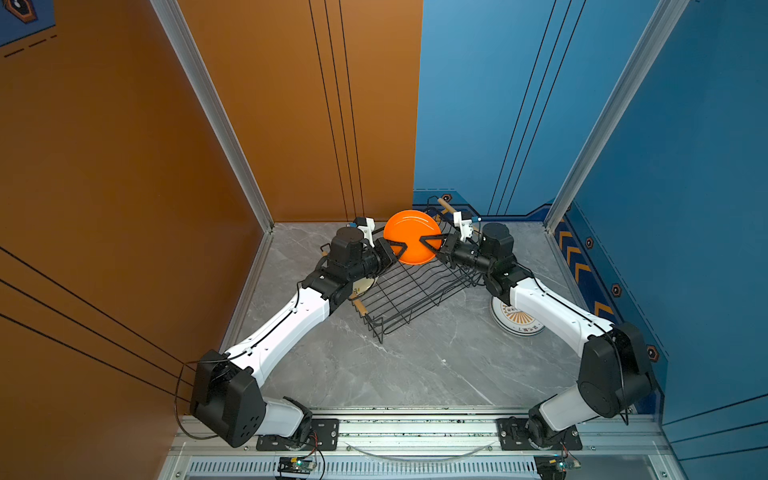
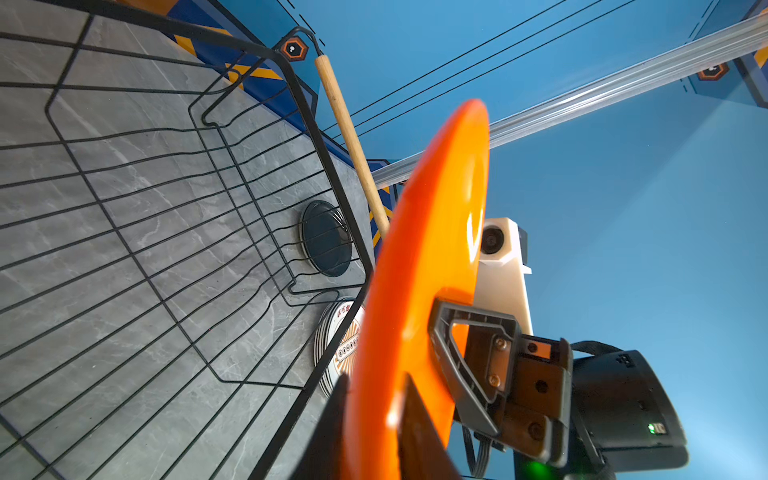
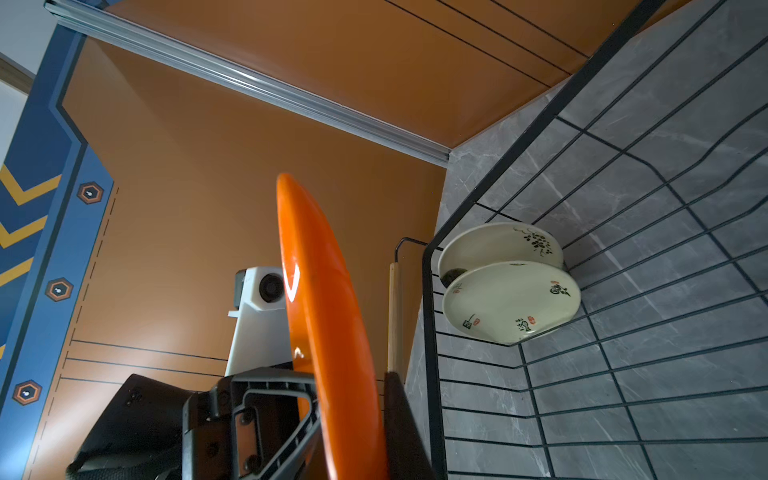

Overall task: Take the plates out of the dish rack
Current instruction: 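Lift the orange plate from the rack with the left gripper toward the right gripper, then grasp the orange plate's rim with the right gripper and open the left gripper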

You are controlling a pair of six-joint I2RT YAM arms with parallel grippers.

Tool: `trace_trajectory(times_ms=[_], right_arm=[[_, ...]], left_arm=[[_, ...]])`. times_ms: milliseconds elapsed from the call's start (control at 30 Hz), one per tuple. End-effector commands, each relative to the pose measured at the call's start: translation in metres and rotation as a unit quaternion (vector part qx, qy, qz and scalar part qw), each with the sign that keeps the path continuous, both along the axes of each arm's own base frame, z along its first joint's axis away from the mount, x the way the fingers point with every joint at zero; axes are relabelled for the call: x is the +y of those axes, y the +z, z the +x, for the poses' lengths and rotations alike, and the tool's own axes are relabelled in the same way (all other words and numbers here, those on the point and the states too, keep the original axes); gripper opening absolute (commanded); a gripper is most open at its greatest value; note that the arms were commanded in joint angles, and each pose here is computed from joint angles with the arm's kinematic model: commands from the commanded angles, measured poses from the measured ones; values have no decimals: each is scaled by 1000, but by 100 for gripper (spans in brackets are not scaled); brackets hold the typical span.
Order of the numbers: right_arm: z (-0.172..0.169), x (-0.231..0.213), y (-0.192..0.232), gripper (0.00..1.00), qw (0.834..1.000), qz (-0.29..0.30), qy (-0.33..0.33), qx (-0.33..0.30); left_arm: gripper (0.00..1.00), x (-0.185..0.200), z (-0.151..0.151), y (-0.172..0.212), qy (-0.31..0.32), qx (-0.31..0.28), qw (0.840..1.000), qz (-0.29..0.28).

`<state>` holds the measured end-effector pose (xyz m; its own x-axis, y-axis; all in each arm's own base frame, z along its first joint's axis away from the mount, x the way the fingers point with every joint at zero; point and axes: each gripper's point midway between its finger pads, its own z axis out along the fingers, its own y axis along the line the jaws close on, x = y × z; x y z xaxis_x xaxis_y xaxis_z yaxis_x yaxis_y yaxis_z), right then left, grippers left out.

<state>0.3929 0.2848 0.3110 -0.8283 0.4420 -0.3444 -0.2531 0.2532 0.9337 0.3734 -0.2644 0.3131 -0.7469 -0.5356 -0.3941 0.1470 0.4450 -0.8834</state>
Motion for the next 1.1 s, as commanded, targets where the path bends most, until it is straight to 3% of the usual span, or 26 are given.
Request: trace_trajectory(times_ms=[0,133,233,433,567,600,667,767,867,1067], right_arm=[[-5,4,7,4,1000,7,16,-19],[0,-3,12,0,1000,5,11,-24],[8,-15,19,0,999,-14,1,-33],[27,-58,52,0,993,-85,-37,-77],[48,-113,67,0,984,-117,-101,-87],[54,-129,67,0,981,-126,-123,-85],[65,-161,64,0,973,-143,-164,-78],[81,-210,47,0,958,-170,-226,-56],[94,-255,20,0,937,-202,-284,-20],[112,-310,-40,0,914,-226,-334,51]], left_arm=[[42,-4,-1,3,-15,-21,1000,7],[57,-1,-3,4,-22,-32,999,17],[60,4,-7,5,-29,-40,997,50],[66,34,-16,-4,-35,-40,978,200],[70,60,-14,-7,-25,-39,957,287],[82,67,-13,-8,-23,-38,950,309],[85,77,-9,-9,-22,-41,937,346],[100,83,-6,-10,-45,-56,916,395],[98,93,2,-14,-46,-59,892,446],[98,109,25,-27,-36,-72,846,527]])
